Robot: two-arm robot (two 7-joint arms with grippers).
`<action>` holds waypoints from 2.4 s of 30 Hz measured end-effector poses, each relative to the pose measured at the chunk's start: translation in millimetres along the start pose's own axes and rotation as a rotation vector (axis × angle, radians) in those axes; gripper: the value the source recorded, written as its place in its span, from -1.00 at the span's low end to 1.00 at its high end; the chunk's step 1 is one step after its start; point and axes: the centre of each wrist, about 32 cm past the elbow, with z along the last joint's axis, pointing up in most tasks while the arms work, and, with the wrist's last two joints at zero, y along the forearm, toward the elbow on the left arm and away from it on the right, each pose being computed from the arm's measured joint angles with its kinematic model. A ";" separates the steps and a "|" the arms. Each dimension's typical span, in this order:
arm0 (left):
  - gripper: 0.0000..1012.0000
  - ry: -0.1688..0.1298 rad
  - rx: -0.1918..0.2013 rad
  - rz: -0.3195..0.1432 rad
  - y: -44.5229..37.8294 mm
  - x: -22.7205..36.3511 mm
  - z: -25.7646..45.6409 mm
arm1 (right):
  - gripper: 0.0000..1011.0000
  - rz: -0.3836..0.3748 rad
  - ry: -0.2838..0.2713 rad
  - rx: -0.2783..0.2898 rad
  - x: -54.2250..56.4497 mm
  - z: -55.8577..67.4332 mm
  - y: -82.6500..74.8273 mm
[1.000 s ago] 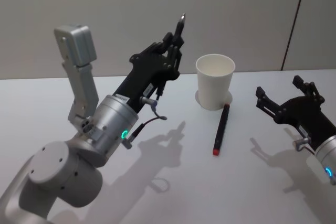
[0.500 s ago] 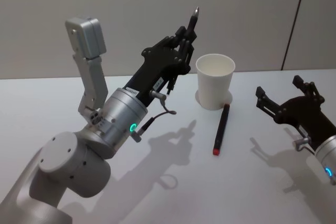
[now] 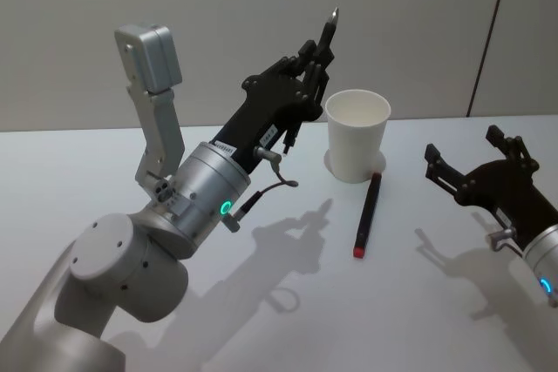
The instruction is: Place the pen into the pen holder.
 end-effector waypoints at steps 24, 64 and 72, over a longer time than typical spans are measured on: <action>-0.73 0.003 -0.002 -0.007 -1.9 0.3 -0.3 | 0.98 0.088 0.196 0.008 6.4 15.7 2.0; -0.73 0.003 -0.002 -0.008 -2.2 0.4 -0.2 | 0.98 0.580 0.828 0.040 30.7 80.5 -0.2; -0.73 0.003 -0.002 -0.008 -2.2 0.3 -0.2 | 0.98 0.624 0.902 0.095 38.0 91.7 9.6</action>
